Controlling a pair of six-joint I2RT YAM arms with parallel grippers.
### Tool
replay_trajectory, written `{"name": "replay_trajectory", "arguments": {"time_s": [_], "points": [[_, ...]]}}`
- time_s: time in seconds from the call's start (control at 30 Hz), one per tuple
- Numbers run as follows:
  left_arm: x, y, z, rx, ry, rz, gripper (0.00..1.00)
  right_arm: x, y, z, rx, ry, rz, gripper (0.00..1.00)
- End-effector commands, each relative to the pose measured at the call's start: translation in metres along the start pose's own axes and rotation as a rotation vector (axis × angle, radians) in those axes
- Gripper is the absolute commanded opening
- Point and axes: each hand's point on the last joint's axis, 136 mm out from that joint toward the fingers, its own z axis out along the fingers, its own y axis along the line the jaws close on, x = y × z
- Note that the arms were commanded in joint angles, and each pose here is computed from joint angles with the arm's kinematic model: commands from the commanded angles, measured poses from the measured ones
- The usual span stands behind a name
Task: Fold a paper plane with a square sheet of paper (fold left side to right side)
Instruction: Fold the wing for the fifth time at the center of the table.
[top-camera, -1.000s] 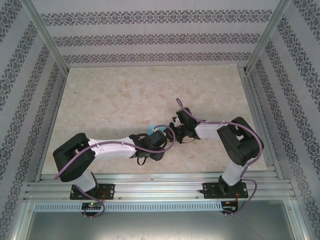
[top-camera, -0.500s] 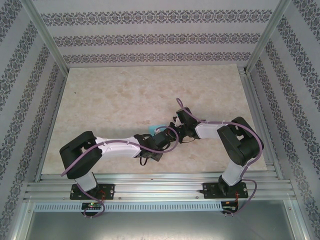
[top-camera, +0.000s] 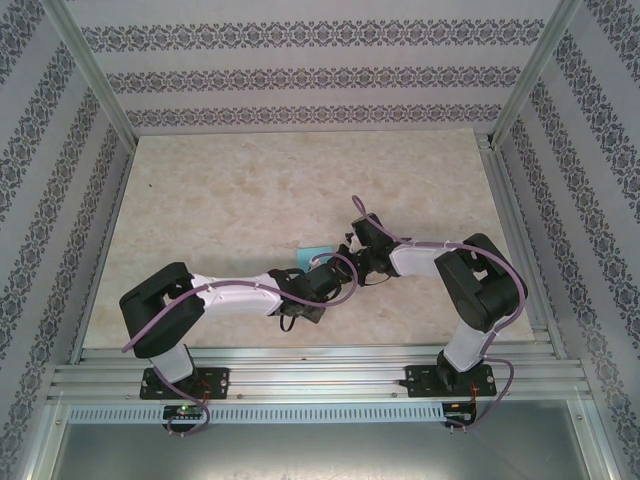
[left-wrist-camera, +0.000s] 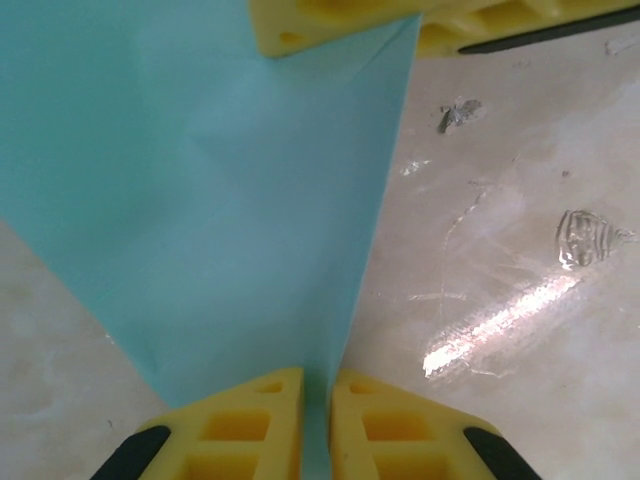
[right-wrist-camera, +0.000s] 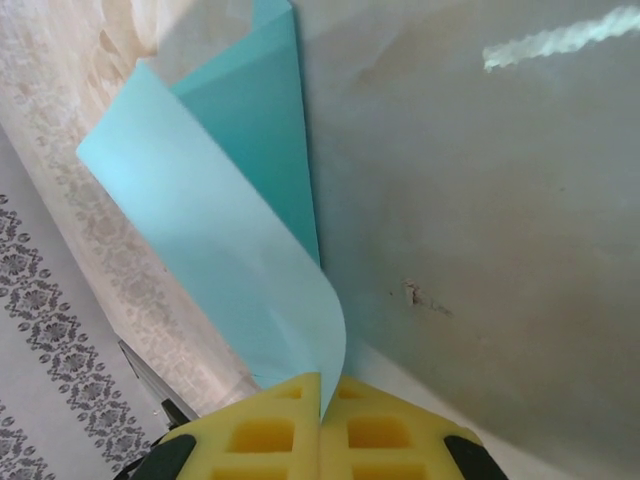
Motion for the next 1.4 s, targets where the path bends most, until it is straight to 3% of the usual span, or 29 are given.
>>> {"name": "replay_trajectory", "arguments": {"time_s": [0.0,0.17,0.37,0.43,0.57,0.83,1.37], "points": [[-0.01,-0.003,-0.014,0.019,-0.056,-0.021,0.13,-0.003,0.008,-0.006,0.007,-0.012,-0.041,0.08],[-0.019,-0.01,-0.023,0.136,-0.078,-0.064,0.05,-0.01,0.016,-0.02,-0.001,-0.047,-0.079,0.15],[-0.028,-0.008,-0.028,0.294,-0.086,-0.137,0.0,-0.026,0.031,-0.061,-0.023,-0.166,-0.169,0.37],[-0.03,-0.008,-0.028,0.34,-0.092,-0.161,0.0,-0.03,0.03,-0.074,-0.024,-0.201,-0.19,0.39],[-0.033,-0.009,-0.028,0.436,-0.104,-0.206,0.0,-0.031,0.027,-0.079,-0.027,-0.21,-0.236,0.36],[-0.038,0.001,-0.025,0.567,-0.125,-0.334,0.0,-0.036,0.004,-0.064,0.003,-0.225,-0.212,0.2],[-0.024,0.026,-0.016,0.648,-0.16,-0.492,0.0,-0.027,0.023,-0.037,-0.017,-0.175,-0.289,0.18]]}}
